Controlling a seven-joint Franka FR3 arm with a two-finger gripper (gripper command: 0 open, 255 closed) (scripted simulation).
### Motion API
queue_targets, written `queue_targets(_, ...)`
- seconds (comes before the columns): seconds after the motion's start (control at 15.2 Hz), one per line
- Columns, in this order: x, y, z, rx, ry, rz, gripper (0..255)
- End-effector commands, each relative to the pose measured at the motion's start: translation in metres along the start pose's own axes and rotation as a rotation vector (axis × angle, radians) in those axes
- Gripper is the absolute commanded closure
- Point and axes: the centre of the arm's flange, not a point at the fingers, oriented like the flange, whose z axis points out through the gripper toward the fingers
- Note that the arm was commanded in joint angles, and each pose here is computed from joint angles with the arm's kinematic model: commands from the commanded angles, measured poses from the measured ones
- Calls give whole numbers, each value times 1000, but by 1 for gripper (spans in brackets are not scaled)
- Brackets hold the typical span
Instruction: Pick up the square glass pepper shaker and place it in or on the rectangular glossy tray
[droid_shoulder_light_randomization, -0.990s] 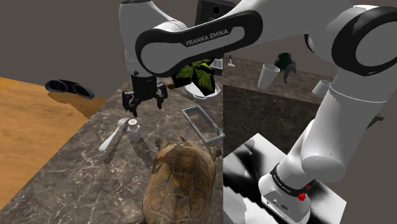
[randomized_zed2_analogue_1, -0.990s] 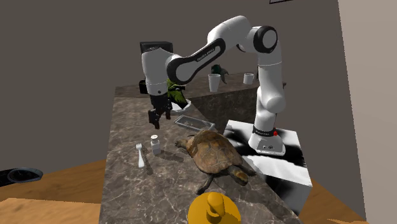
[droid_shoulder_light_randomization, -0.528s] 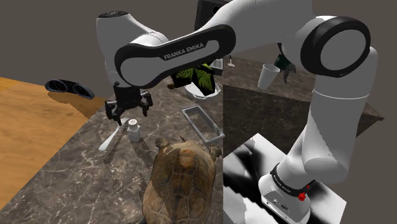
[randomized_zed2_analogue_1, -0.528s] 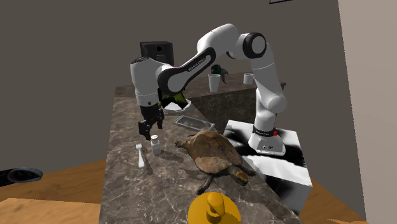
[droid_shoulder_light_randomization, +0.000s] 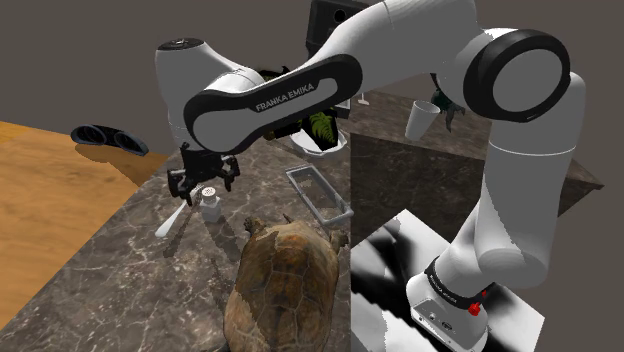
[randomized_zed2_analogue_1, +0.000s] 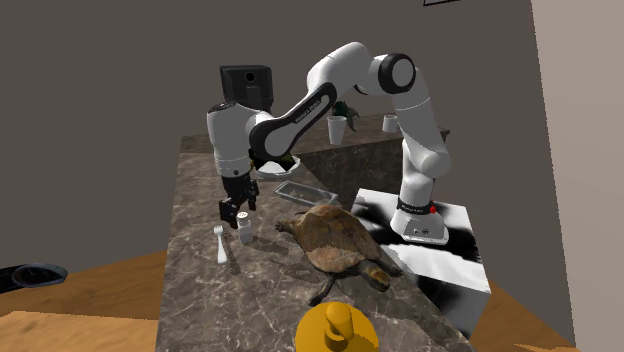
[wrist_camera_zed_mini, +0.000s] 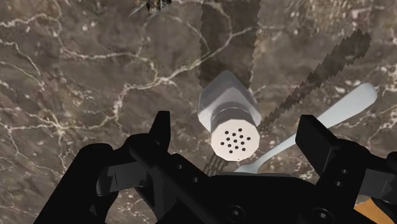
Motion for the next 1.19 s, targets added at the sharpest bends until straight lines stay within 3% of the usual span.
queue_targets(0.0, 0, 0, 1, 0, 0, 0, 0)
queue_targets(0.2, 0, 0, 1, 0, 0, 0, 0)
queue_targets(0.26, 0, 0, 1, 0, 0, 0, 255)
queue_targets(0.86, 0, 0, 1, 0, 0, 0, 255)
queue_targets(1.12, 0, 1, -21, 0, 0, 0, 255)
